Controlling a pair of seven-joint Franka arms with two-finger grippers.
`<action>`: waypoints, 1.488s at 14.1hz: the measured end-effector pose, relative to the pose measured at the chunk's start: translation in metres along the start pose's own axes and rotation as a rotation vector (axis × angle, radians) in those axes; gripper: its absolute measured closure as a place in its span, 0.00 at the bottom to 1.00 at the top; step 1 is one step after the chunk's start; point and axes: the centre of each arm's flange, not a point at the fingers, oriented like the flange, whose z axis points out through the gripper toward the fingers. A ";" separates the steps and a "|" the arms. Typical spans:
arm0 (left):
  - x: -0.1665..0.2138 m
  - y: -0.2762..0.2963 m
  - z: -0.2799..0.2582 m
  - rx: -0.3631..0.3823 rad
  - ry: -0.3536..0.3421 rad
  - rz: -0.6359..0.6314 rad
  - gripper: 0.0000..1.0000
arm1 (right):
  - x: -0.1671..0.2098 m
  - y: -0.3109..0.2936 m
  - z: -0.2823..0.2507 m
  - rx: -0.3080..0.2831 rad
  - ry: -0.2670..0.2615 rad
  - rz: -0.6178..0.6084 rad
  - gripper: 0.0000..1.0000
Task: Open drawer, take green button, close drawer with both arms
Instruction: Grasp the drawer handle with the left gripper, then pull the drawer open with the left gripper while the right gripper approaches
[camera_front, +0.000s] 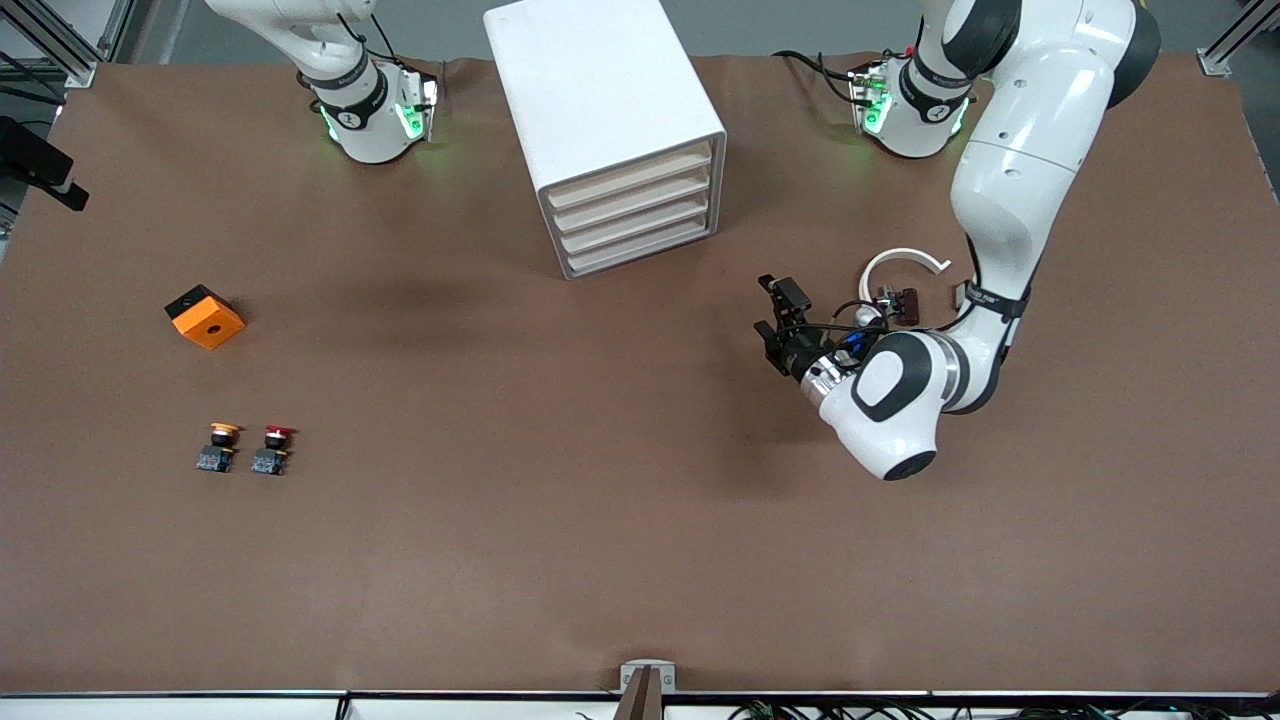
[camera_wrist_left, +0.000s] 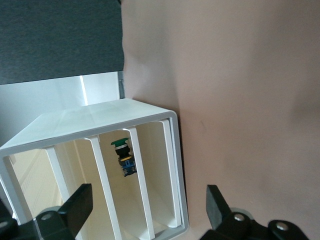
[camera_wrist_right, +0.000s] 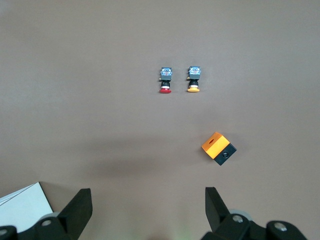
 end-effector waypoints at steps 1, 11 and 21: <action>-0.005 0.001 0.009 0.019 0.005 0.002 0.00 | 0.000 0.000 0.000 0.000 0.000 0.000 0.00; -0.044 -0.007 0.096 0.168 0.097 -0.022 0.33 | 0.000 0.001 0.001 0.000 -0.002 0.001 0.00; -0.049 0.009 0.169 0.243 0.194 -0.052 0.42 | 0.000 0.001 0.001 0.000 -0.002 0.001 0.00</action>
